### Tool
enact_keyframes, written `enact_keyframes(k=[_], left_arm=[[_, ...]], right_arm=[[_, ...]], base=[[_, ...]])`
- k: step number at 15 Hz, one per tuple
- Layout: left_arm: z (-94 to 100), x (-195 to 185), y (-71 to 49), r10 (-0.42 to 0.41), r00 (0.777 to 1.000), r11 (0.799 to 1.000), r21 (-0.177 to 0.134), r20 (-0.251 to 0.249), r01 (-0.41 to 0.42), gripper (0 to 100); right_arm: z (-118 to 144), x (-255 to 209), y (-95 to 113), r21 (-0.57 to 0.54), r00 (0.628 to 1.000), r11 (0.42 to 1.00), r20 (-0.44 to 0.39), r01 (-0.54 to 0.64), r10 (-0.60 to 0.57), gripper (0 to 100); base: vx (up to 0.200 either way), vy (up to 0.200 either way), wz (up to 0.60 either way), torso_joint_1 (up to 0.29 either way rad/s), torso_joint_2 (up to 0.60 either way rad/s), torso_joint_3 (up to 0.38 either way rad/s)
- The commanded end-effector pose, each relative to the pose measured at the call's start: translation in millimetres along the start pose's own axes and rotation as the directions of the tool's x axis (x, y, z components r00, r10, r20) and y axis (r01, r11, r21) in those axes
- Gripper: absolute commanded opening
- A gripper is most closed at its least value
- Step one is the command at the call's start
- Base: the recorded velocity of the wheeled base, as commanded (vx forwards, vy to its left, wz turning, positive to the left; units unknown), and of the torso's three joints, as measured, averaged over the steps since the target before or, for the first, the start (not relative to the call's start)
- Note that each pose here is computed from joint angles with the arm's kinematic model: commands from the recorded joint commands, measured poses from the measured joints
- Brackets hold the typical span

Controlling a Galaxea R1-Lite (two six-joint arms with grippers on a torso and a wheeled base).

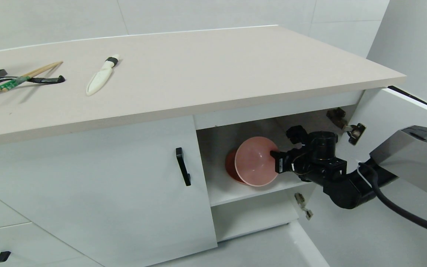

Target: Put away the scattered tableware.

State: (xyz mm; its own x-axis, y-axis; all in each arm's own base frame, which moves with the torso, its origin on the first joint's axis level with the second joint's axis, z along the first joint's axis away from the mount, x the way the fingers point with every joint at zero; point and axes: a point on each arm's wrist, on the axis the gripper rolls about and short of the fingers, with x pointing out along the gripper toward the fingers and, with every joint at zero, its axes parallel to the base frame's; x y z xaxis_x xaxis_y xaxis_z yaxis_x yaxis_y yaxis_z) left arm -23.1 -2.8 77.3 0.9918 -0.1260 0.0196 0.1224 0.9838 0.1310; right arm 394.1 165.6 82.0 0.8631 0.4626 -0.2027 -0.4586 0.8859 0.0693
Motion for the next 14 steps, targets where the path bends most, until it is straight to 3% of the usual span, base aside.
enact_keyframes(k=[1, 14], left_arm=[[0.1, 0.1, 0.0, 0.0, 1.0, 1.0, -0.002, -0.001, 0.0, 100], [-0.3, 0.1, 0.2, 0.009, 1.0, 1.0, -0.008, -0.006, -0.009, 100]], right_arm=[[-3.9, 1.8, -0.3, -0.004, 1.0, 1.0, -0.01, 0.0, 0.0, 0], [-8.1, 14.1, -2.8, -0.017, 1.0, 1.0, 0.001, 0.021, -0.021, 0]], base=[[0.0, 0.0, 0.0, 0.0, 0.0, 0.0], [0.0, 0.0, 0.0, 0.0, 0.0, 0.0]])
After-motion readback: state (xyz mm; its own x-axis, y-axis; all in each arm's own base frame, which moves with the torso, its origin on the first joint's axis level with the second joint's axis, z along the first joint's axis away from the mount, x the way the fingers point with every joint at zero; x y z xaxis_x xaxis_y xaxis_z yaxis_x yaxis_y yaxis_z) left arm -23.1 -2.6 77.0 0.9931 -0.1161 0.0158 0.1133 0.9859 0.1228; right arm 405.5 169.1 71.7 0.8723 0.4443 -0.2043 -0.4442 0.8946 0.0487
